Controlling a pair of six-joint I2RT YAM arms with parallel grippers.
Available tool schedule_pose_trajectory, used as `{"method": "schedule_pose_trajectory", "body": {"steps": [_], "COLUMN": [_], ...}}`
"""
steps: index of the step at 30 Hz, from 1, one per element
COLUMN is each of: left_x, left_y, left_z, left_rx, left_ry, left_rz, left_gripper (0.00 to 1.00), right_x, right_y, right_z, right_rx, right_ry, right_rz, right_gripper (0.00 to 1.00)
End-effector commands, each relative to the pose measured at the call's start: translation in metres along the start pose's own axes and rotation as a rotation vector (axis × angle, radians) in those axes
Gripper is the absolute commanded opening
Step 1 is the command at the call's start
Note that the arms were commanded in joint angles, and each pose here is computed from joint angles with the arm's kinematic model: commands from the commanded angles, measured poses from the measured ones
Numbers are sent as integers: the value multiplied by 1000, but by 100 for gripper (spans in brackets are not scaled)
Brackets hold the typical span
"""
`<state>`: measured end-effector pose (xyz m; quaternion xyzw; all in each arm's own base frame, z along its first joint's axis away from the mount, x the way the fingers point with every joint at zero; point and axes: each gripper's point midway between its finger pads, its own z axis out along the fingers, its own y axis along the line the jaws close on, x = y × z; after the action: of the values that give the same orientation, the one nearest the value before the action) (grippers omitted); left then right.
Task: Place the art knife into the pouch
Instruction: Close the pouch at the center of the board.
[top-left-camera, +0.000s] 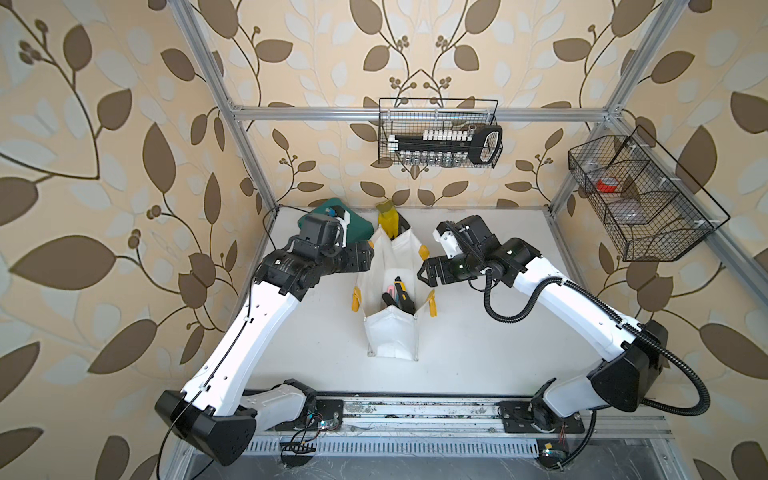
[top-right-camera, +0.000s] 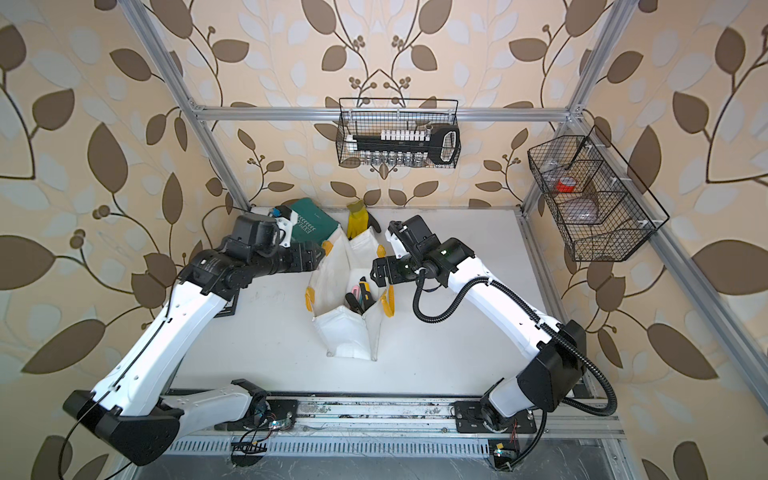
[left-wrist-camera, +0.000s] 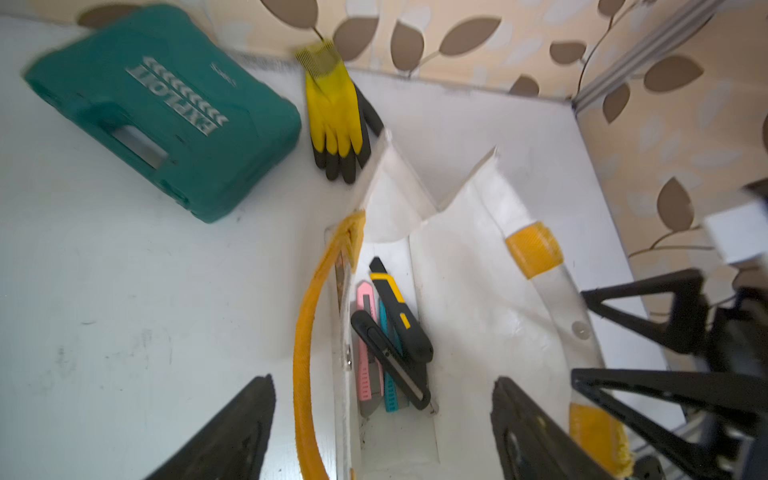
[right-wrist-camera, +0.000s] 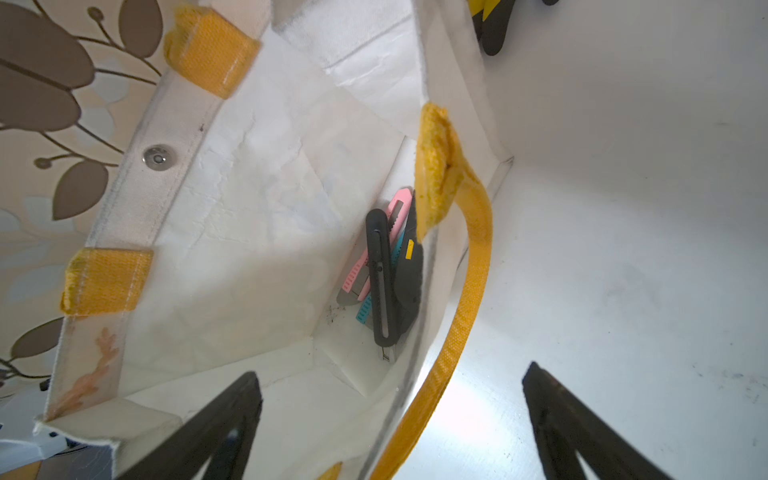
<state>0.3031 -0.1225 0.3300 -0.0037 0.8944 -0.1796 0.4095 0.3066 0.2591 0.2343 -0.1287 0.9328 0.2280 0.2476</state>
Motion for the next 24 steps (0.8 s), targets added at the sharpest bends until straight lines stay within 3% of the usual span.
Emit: {"method": "schedule_pose_trajectory", "body": {"steps": [1,6,11,24], "left_x": [-2,34,61,78], "left_y": [28,70,100,108], "left_z": [-24,-13,17,98], "left_rx": [-147,-283,-276,-216], "left_ry": [-54,-39,-10,44], "left_rz": [-2,-147,-317,-407], "left_gripper": [87,89,88,82], "right_x": [0,2,1,-1], "right_y": [9,12,16,37], "right_z": [-6,-6,-5,19], "right_rx": [-40,-34,-15,-44], "right_ry": [-31,-57,-86,-113], "right_rz": [47,123,188,328], "right_gripper": [100,100,100,100]}}
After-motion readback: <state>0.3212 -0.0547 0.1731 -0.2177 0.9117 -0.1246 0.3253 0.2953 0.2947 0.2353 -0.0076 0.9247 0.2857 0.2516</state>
